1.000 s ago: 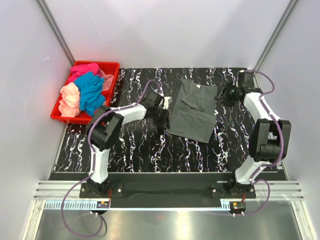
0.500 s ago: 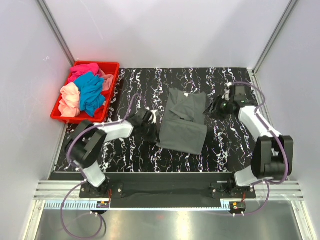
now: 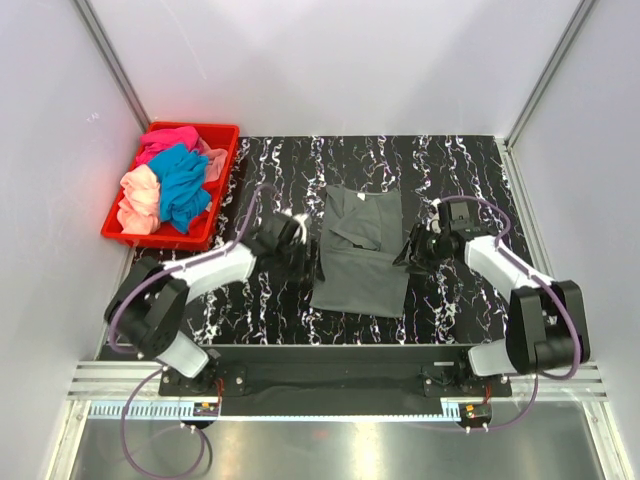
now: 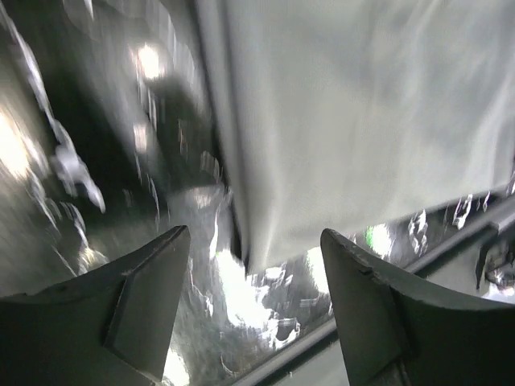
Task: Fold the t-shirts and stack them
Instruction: Fold the tshirt
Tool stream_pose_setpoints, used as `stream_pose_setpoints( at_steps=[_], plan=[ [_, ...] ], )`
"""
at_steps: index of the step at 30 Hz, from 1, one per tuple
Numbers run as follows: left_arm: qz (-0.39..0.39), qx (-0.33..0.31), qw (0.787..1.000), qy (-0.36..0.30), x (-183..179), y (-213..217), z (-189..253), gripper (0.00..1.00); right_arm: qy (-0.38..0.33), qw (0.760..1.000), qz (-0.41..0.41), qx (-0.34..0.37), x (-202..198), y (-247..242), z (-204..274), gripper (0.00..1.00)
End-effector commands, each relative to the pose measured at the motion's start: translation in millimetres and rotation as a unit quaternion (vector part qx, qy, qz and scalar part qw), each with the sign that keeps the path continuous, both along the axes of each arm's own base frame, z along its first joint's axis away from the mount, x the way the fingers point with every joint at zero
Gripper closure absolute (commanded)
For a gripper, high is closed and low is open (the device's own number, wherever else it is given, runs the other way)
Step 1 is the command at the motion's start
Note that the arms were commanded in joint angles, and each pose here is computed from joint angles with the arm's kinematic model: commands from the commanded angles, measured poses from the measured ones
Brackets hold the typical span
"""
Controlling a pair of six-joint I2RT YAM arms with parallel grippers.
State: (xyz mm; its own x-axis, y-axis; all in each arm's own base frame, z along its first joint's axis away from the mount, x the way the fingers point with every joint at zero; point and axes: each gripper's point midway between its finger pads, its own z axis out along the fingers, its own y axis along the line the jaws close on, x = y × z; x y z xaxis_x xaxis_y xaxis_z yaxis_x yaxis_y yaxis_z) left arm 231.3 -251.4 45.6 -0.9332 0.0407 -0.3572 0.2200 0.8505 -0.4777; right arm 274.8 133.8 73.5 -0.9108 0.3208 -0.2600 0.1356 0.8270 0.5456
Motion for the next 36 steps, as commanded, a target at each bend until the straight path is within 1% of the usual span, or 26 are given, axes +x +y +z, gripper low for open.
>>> stream_pose_setpoints(
  at_steps=[1,3,4,5,7,8,9,11,14,16,22,27,31,36],
  plan=[
    [-0.023,0.044,0.997,-0.066,49,0,18,0.29,0.0,1.0,-0.015,-0.027,19,-13,-7,0.49],
    [-0.051,0.035,0.996,-0.07,58,-7,16,0.32,0.01,0.998,-0.035,-0.046,29,-28,-15,0.49],
    [-0.067,0.023,0.994,-0.084,69,-16,17,0.33,0.01,0.998,-0.039,-0.049,32,-34,-17,0.49],
    [-0.079,0.001,0.994,-0.079,70,-23,18,0.35,0.011,0.998,-0.046,-0.046,36,-38,-18,0.49],
    [-0.087,-0.01,0.993,-0.075,79,-31,10,0.38,0.01,0.998,-0.056,-0.037,43,-49,-20,0.54],
    [-0.094,-0.022,0.992,-0.08,88,-37,15,0.39,0.005,0.998,-0.055,-0.034,46,-51,-20,0.57],
    [-0.095,-0.022,0.992,-0.083,92,-39,15,0.4,0.002,0.998,-0.048,-0.036,49,-52,-21,0.57],
    [-0.097,-0.013,0.992,-0.077,99,-36,6,0.4,-0.007,0.999,-0.031,-0.013,54,-44,-18,0.57],
    [-0.096,-0.024,0.992,-0.079,107,-35,4,0.39,-0.017,0.999,-0.014,0.026,60,-31,-19,0.57],
    [-0.098,-0.031,0.991,-0.082,108,-35,4,0.38,-0.015,0.999,-0.014,0.031,58,-29,-26,0.57],
    [-0.116,-0.03,0.989,-0.091,112,-36,2,0.37,-0.007,1.0,-0.017,0.016,59,-34,-43,0.57],
    [-0.119,-0.033,0.987,-0.104,117,-38,10,0.38,-0.01,0.999,0.003,0.045,63,-24,-44,0.59],
    [-0.126,-0.041,0.985,-0.11,122,-42,13,0.38,-0.036,0.995,0.02,0.087,62,-12,-28,0.59],
    [-0.135,-0.047,0.984,-0.107,126,-44,13,0.41,-0.033,0.995,0.02,0.093,58,-10,-26,0.6]
  ],
)
